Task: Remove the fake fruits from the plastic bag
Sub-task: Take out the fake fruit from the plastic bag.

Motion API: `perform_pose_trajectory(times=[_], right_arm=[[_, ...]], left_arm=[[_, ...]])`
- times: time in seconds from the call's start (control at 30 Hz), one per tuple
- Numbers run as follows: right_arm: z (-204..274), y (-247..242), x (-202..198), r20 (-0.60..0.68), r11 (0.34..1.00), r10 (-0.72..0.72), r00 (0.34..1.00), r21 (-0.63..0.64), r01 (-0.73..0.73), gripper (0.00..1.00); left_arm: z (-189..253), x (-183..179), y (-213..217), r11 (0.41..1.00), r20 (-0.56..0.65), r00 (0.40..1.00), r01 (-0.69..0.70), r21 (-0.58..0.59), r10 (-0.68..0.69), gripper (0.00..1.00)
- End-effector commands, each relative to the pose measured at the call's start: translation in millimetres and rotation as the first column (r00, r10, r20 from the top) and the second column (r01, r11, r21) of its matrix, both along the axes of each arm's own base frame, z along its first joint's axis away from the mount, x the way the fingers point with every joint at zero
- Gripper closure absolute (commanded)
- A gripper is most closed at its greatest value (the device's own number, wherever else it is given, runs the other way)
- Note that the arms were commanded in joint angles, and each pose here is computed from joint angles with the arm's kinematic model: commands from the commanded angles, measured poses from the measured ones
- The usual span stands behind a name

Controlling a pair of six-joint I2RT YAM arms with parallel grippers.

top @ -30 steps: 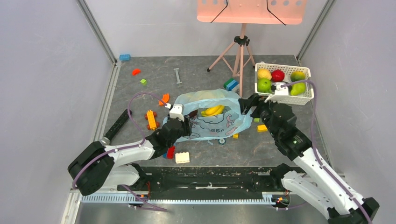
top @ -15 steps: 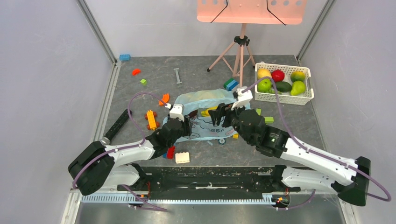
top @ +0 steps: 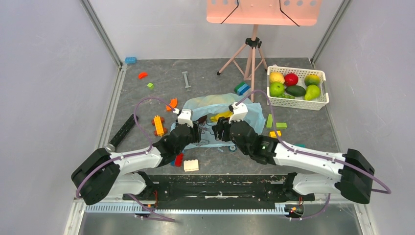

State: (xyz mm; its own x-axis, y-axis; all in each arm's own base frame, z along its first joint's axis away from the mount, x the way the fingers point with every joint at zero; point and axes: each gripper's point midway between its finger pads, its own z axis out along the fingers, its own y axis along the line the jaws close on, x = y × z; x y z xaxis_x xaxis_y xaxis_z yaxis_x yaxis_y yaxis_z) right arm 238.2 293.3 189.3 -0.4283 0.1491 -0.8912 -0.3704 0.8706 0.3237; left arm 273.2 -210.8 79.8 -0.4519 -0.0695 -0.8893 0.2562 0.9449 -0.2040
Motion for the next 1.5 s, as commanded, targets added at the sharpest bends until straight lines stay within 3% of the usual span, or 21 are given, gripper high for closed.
perform_pose_trajectory(times=[0.0,0.4,0.97,1.3,1.47], right_arm=[[-7.0,4.7,14.8,-0.016,0.998,-0.047,0.999,0.040,0.048,0.42],[-53.2,-12.9,65.0,-0.090,0.983,-0.172,0.981,-0.073,0.166,0.46],[-70.7,-13.0,118.1,-0.092,0.933,-0.356,0.930,-0.086,0.349,0.44],[-85.0,-29.0,131.9,-0.088,0.879,-0.464,0.881,-0.169,0.446,0.23],[-95.9,-33.7,136.4,-0.091,0.858,-0.491,0.867,-0.226,0.462,0.21]], left_arm=[[18.0,9.7,-3.2,1.000,0.058,0.998,-0.003,0.007,0.002,0.40],[17.2,9.8,-2.7,1.000,0.057,0.998,-0.005,0.010,0.004,0.39],[18.6,10.0,-2.8,1.000,0.059,0.998,-0.005,0.008,0.005,0.39],[19.3,9.3,-4.1,1.000,0.059,0.998,0.002,0.004,-0.002,0.39],[18.7,9.4,-3.2,1.000,0.058,0.998,-0.001,0.006,0.001,0.39]])
